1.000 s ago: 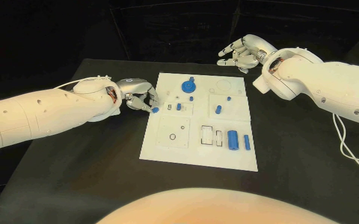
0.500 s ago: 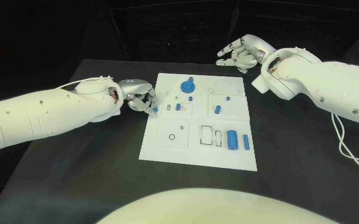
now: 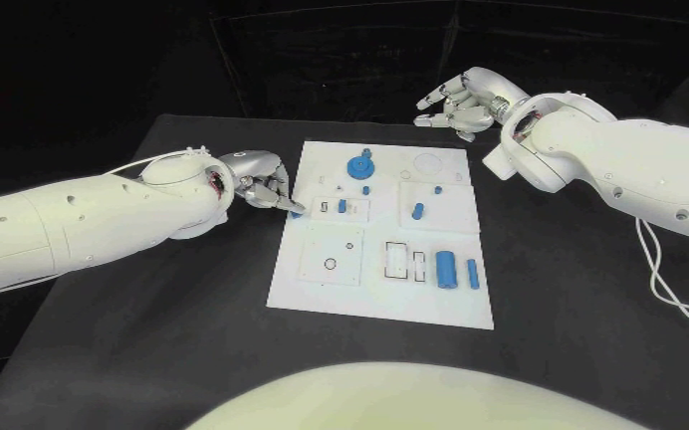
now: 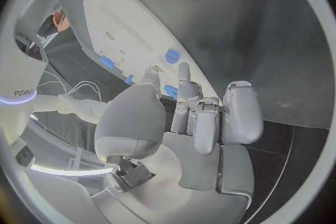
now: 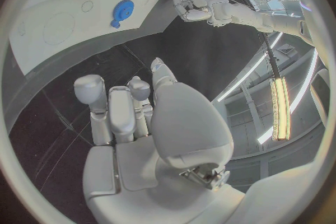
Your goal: Assemble the parts on the task board
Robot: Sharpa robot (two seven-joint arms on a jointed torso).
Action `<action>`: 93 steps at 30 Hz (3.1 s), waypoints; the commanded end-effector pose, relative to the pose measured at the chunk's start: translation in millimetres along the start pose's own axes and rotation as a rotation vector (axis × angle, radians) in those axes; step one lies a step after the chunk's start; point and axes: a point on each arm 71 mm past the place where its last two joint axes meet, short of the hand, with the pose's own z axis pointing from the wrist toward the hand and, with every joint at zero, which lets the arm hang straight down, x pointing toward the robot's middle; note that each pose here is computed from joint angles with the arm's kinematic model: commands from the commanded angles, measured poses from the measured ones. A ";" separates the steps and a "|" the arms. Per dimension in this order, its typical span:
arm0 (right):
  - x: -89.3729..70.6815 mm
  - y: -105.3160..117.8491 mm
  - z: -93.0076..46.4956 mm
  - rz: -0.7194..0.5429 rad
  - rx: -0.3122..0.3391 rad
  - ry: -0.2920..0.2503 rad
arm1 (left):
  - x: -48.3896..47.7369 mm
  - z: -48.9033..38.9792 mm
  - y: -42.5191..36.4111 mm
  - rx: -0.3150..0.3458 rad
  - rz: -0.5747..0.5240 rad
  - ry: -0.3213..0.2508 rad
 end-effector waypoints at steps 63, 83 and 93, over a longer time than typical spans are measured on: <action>4.0 5.0 5.3 0.002 -0.006 0.010 | -12.1 28.9 -12.4 -0.504 -0.436 0.535; 4.6 5.6 5.6 0.003 -0.007 0.011 | -9.4 35.7 -17.6 -0.498 -0.395 0.571; 4.6 5.3 5.9 0.002 -0.007 0.012 | -8.2 33.9 -17.5 -0.496 -0.395 0.571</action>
